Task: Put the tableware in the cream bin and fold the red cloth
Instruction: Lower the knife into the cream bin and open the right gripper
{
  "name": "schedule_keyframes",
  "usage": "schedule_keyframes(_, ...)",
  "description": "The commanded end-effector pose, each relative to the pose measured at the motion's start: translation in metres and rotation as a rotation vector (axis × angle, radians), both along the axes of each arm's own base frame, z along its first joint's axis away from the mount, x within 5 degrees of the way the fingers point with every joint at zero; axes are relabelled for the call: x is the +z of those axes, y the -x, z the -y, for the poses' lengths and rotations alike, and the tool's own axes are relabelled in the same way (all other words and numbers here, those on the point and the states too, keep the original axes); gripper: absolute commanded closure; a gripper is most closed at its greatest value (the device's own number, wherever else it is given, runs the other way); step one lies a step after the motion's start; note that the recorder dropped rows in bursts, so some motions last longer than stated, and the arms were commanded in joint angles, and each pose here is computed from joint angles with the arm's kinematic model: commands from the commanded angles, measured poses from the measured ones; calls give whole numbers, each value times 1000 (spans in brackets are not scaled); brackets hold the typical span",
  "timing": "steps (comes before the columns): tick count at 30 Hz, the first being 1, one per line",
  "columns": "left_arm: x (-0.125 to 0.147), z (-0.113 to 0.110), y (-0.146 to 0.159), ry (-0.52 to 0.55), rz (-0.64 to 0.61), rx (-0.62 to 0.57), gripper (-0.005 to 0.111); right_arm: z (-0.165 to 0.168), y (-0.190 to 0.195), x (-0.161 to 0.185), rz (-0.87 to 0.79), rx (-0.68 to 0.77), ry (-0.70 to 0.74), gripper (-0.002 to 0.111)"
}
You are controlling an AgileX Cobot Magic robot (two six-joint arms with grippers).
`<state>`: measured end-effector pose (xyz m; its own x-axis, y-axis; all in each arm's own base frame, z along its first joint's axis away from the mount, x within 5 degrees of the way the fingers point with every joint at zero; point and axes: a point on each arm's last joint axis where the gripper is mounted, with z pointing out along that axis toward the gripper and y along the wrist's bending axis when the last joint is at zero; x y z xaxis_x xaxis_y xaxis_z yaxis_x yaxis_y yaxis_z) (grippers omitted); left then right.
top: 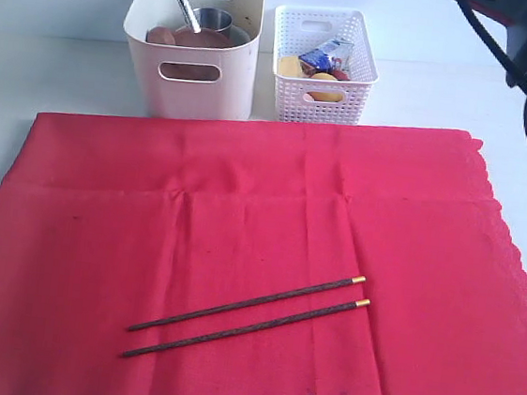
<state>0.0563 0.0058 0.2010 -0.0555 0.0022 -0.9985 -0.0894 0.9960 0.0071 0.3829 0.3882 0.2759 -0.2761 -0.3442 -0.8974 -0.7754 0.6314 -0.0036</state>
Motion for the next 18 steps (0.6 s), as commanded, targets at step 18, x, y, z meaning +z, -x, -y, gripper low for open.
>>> schedule_keyframes(18,0,0,0,-10,3,1,106,20,-61,-48,-71,-165,-171,108)
